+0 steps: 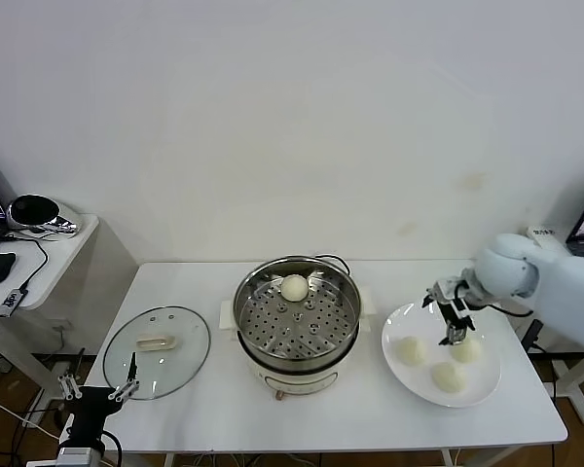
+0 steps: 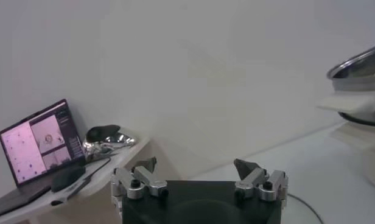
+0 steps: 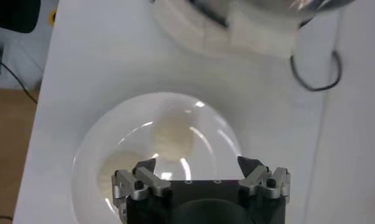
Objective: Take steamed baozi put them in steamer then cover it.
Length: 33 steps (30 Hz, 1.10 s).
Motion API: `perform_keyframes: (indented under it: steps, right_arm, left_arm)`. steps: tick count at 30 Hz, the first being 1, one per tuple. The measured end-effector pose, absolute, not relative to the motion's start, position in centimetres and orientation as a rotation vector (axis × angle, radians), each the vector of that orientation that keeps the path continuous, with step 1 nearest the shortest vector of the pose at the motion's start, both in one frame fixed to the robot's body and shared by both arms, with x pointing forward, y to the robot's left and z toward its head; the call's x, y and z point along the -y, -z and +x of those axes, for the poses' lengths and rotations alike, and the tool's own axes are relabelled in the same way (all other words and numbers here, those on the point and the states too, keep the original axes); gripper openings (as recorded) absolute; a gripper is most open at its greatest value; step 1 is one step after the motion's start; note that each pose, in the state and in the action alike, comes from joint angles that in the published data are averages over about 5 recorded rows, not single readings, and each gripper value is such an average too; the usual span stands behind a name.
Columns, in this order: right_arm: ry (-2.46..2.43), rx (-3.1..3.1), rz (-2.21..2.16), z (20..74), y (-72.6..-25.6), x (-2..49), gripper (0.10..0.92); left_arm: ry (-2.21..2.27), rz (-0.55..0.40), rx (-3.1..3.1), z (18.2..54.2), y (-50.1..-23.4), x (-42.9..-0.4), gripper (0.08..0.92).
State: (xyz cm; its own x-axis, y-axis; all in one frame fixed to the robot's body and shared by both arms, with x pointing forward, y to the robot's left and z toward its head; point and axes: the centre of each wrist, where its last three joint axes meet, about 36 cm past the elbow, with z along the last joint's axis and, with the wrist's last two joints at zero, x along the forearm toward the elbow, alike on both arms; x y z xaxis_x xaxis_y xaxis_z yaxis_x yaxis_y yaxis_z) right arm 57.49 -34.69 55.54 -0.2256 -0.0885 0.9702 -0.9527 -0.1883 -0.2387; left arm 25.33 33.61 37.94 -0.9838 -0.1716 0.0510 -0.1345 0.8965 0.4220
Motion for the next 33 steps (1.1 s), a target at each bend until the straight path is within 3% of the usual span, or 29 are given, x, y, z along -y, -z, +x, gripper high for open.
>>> perform_keyframes:
  steps: [20, 28, 33]
  right_arm:
    - [-1.450, 1.322, 1.298, 59.2, -46.7, 33.3, 0.814]
    - [-1.446, 1.315, 1.299, 59.6, -45.1, 32.3, 0.751]
    - [-1.444, 1.309, 1.297, 59.8, -44.8, 32.1, 0.650]
  left_arm:
    - [0.656, 0.275, 2.972, 25.2, -38.0, -33.9, 0.823]
    - [0.655, 0.279, 2.970, 25.2, -38.0, -34.0, 0.823]
    - [0.652, 0.279, 2.971, 25.2, -37.9, -33.9, 0.823]
